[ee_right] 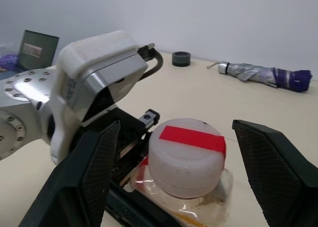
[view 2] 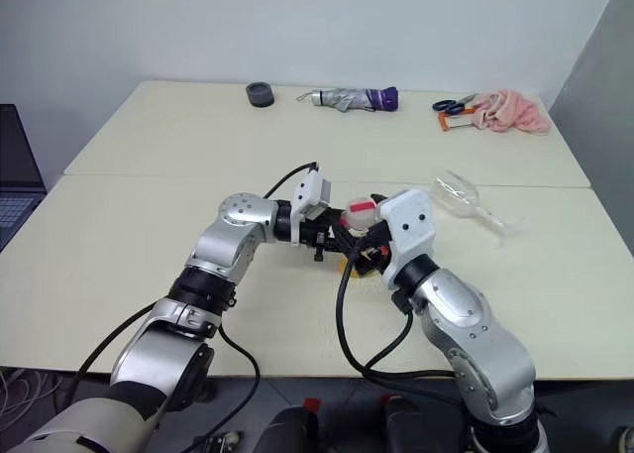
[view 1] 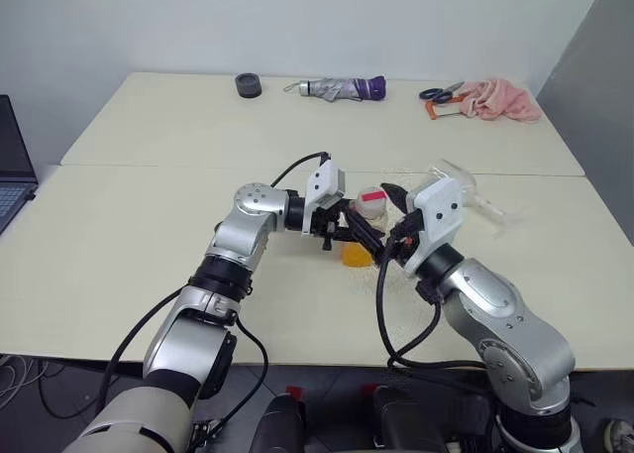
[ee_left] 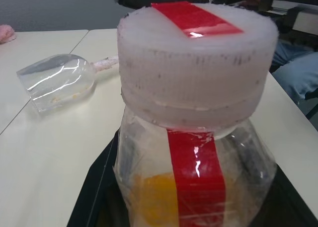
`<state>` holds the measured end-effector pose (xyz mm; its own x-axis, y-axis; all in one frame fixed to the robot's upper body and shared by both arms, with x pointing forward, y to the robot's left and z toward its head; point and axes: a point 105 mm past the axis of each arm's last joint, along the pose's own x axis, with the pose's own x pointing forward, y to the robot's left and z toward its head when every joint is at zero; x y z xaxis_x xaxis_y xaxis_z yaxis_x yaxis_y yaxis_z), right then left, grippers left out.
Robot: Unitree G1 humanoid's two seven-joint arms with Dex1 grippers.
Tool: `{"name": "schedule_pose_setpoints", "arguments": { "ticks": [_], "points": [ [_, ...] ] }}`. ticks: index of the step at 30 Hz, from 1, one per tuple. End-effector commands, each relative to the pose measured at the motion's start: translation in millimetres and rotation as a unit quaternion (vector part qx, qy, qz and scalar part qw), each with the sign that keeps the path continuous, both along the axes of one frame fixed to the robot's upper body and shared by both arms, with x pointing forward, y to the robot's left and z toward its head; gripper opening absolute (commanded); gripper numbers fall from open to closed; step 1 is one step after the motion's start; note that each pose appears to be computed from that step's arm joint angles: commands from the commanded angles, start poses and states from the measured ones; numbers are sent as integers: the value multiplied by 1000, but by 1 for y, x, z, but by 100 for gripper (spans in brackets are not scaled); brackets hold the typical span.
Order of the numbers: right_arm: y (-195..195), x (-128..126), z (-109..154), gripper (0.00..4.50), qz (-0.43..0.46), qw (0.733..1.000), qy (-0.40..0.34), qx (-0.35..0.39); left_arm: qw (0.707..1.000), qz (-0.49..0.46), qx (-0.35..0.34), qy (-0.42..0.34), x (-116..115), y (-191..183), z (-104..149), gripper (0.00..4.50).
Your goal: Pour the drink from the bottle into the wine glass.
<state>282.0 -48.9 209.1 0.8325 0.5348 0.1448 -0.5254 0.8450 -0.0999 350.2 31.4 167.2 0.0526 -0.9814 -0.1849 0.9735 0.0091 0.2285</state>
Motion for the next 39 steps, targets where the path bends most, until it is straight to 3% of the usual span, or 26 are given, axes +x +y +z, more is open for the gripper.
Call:
{"name": "schedule_pose_setpoints", "arguments": {
  "ticks": [1,8,11,15,16,21,24,27,30,32,36,39],
  "points": [
    [-1,3,12,385,-22,999,-24,16,1000,0,-5,-31,2,-4,14,182],
    [3,5,11,385,-24,999,-25,18,999,3,-5,-36,3,-4,14,182],
    [4,5,10,324,-21,999,-24,20,999,4,-4,-36,3,-4,14,182],
    [8,3,10,190,-5,999,-19,26,999,5,-4,-36,3,-3,14,182],
    [8,2,10,186,-2,999,-20,28,999,5,-4,-36,3,-3,15,182],
    [15,-3,9,186,43,999,-20,21,999,4,-4,-35,3,-1,15,182],
    [26,-18,4,186,166,986,-29,1,1000,-8,0,-31,1,1,17,182],
    [23,-24,-3,186,310,949,-28,-56,998,-23,21,-47,-1,6,18,182],
    [16,-14,-7,186,390,910,-12,-138,997,-25,32,-62,2,10,19,182],
    [9,7,-2,186,399,906,1,-144,997,-31,32,-63,1,10,20,182],
    [-1,21,-3,186,423,893,28,-154,997,-33,24,-63,-1,8,22,181],
    [-6,24,6,290,417,896,19,-148,997,-31,19,-61,-2,8,21,181]
  ]
}}
